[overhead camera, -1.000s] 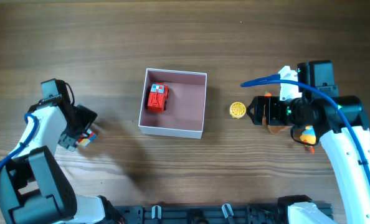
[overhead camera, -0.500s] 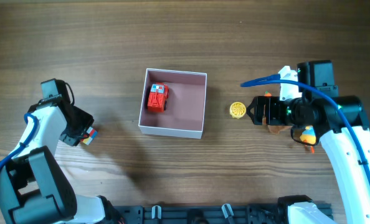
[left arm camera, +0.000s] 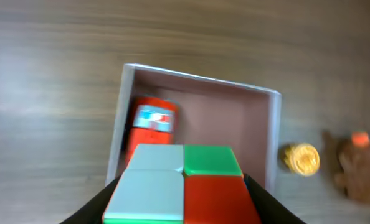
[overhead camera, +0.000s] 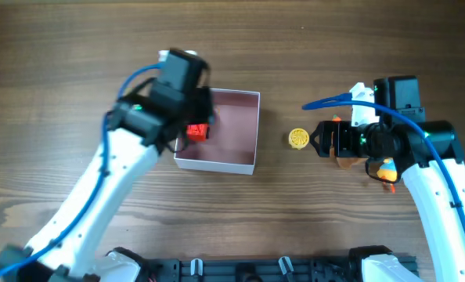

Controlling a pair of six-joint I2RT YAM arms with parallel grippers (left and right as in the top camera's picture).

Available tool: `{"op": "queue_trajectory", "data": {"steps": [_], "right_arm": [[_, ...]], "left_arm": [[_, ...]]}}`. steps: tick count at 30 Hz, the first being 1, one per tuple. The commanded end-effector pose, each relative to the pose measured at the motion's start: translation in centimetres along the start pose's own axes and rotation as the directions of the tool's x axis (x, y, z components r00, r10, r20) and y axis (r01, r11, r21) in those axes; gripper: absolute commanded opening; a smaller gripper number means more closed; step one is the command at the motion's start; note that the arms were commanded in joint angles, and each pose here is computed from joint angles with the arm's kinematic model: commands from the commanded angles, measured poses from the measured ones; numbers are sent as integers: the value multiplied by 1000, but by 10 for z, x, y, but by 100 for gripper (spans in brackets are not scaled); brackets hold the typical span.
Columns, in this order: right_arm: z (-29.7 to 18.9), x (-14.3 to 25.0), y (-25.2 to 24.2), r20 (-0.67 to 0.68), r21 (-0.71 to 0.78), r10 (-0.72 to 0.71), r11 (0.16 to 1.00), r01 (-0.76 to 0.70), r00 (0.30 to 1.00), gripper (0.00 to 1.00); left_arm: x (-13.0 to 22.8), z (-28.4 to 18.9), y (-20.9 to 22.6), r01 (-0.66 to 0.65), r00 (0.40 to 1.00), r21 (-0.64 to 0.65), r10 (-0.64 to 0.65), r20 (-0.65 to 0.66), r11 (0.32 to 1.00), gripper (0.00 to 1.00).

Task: Pack container
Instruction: 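Place the colored cube in the box beside the truck, then lower the right gripper onto the yellow round toy and grasp it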

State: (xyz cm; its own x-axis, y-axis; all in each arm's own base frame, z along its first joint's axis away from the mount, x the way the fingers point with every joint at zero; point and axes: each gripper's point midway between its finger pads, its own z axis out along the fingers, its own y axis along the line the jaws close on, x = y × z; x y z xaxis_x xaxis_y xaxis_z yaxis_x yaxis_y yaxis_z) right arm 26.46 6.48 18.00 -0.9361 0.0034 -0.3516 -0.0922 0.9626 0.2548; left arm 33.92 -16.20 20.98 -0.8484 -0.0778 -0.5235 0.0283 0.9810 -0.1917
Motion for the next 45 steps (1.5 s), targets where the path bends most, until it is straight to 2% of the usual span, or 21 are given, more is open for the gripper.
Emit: {"op": "queue_trajectory", "data": {"steps": [1, 6, 8, 11, 12, 14, 15, 21, 24, 27, 28, 29, 31, 33, 35, 38, 40, 45], "right_arm": [[-5, -7, -1, 23, 9, -11, 1000, 11, 1000, 100], [-5, -7, -1, 22, 9, -11, 1000, 11, 1000, 100], [-5, -6, -1, 19, 9, -10, 1000, 10, 1000, 100], [-5, -6, -1, 19, 9, -10, 1000, 10, 1000, 100], [-5, -6, -1, 19, 9, -10, 1000, 10, 1000, 100], [-5, -6, -1, 19, 9, -10, 1000, 10, 1000, 100], [-5, -6, -1, 19, 9, -10, 1000, 10, 1000, 100], [-5, -5, -1, 16, 10, -9, 1000, 9, 1000, 100], [-5, -5, -1, 17, 9, -9, 1000, 9, 1000, 100], [-5, -6, -4, 19, 26, -9, 1000, 8, 1000, 100], [-5, -5, -7, 17, 43, -6, 999, 6, 1000, 100], [-5, -4, -8, 14, 47, -4, 999, 3, 1000, 100], [-5, -5, -7, 18, 47, -7, 999, 6, 1000, 100], [-6, -12, -7, 42, 66, -30, 997, 27, 999, 100], [-11, -21, -7, 71, 122, -70, 991, 61, 995, 100], [9, -27, 0, 22, 140, -142, 980, 138, 990, 100], [47, -24, 2, -89, 133, -173, 974, 184, 981, 100], [139, -4, 3, -310, 106, -213, 961, 256, 927, 100]], "left_arm": [[24, 64, -13, -122, 985, -55, 114, -127, 991, 4], [58, 143, -16, -159, 954, -56, 139, -265, 986, 4], [58, 149, -16, -158, 955, -57, 138, -263, 986, 11], [53, 151, -20, -154, 961, -47, 138, -239, 987, 33], [53, 151, -20, -153, 961, -46, 138, -238, 987, 57], [50, 151, -20, -154, 963, -51, 139, -231, 987, 67], [49, 151, -21, -153, 964, -49, 139, -225, 987, 79], [33, 134, -29, -151, 969, -38, 140, -202, 988, 79], [6, 90, -39, -139, 982, -7, 136, -129, 990, 79], [-6, 40, -36, -128, 990, 6, 129, -63, 992, 76], [-9, 26, -20, -115, 993, -60, 113, -46, 992, 76], [-15, 4, 12, -8, 1000, -177, 8, 0, 984, 82], [-20, -29, 56, 114, 993, -234, -108, 39, 965, 84], [-31, -67, 105, 259, 964, -244, -235, 125, 934, 87], [-38, -93, 139, 384, 918, -200, -350, 187, 901, 88], [-37, -101, 178, 520, 849, -159, -489, 197, 839, 89], [-33, -92, 192, 549, 834, -184, -521, 180, 815, 88], [-29, -55, 201, 518, 854, -238, -513, 86, 822, 89]]}}
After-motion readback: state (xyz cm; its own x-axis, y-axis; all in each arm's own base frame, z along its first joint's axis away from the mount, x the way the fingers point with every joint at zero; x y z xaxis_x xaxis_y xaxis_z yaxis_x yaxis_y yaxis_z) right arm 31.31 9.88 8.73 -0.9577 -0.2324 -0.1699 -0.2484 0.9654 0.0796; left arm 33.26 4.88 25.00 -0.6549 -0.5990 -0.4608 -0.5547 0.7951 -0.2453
